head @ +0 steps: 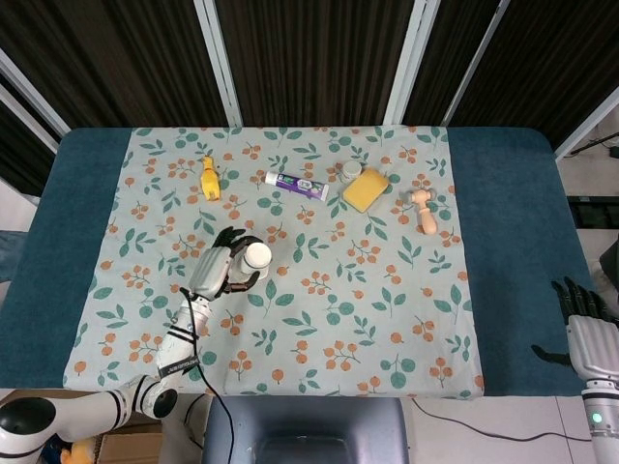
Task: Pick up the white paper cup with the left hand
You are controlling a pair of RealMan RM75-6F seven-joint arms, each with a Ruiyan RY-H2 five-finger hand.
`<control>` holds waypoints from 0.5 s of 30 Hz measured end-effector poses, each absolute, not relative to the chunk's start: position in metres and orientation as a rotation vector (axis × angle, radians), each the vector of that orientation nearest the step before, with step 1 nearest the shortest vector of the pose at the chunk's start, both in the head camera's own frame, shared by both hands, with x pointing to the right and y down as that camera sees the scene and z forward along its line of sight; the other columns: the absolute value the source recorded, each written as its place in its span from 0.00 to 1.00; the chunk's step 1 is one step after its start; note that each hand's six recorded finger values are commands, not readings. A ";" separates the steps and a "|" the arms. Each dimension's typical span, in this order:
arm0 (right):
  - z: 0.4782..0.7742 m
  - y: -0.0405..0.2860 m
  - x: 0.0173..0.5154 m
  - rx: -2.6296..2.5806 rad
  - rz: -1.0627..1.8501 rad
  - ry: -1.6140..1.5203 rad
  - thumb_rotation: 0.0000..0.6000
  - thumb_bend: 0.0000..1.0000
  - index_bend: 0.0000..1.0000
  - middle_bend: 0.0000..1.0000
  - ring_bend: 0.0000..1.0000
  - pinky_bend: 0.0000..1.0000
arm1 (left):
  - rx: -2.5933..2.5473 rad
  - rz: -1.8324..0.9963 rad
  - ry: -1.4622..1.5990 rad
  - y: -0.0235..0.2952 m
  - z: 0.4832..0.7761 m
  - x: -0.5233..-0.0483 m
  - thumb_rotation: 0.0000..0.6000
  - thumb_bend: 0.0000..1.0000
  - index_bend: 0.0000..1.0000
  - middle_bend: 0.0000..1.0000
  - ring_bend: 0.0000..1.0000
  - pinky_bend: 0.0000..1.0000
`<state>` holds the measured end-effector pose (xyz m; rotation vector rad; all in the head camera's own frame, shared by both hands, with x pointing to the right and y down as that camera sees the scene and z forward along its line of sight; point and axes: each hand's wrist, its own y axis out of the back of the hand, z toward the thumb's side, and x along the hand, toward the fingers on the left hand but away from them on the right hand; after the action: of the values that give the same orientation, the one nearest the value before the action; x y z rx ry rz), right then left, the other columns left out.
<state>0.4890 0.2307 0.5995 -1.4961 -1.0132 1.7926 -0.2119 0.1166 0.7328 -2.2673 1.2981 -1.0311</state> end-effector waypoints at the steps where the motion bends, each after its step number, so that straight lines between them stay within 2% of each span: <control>1: 0.599 0.231 0.490 -1.495 1.795 -1.014 1.00 0.02 0.00 0.00 0.00 0.00 | -2.266 -1.030 1.315 0.118 0.737 -0.215 1.00 0.37 0.48 0.40 0.11 0.00; 7: 0.601 0.232 0.488 -1.502 1.798 -1.008 1.00 0.02 0.00 0.00 0.00 0.00 | -2.276 -1.022 1.364 0.133 0.757 -0.223 1.00 0.37 0.43 0.35 0.08 0.00; 9: 0.601 0.232 0.488 -1.502 1.799 -1.007 1.00 0.02 0.00 0.00 0.00 0.00 | -2.284 -1.020 1.358 0.137 0.760 -0.223 1.00 0.37 0.37 0.29 0.06 0.00; 13: 0.600 0.231 0.489 -1.496 1.800 -1.012 1.00 0.02 0.00 0.00 0.00 0.00 | -2.308 -1.032 1.314 0.141 0.764 -0.222 1.00 0.36 0.06 0.04 0.00 0.00; 15: 0.600 0.231 0.489 -1.494 1.801 -1.013 1.00 0.02 0.00 0.00 0.00 0.00 | -2.324 -1.044 1.291 0.143 0.766 -0.223 1.00 0.36 0.03 0.02 0.00 0.00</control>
<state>0.4888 0.2307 0.5998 -1.4943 -1.0130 1.8012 -0.2227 0.1428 0.7661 -2.3244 1.2908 -1.0438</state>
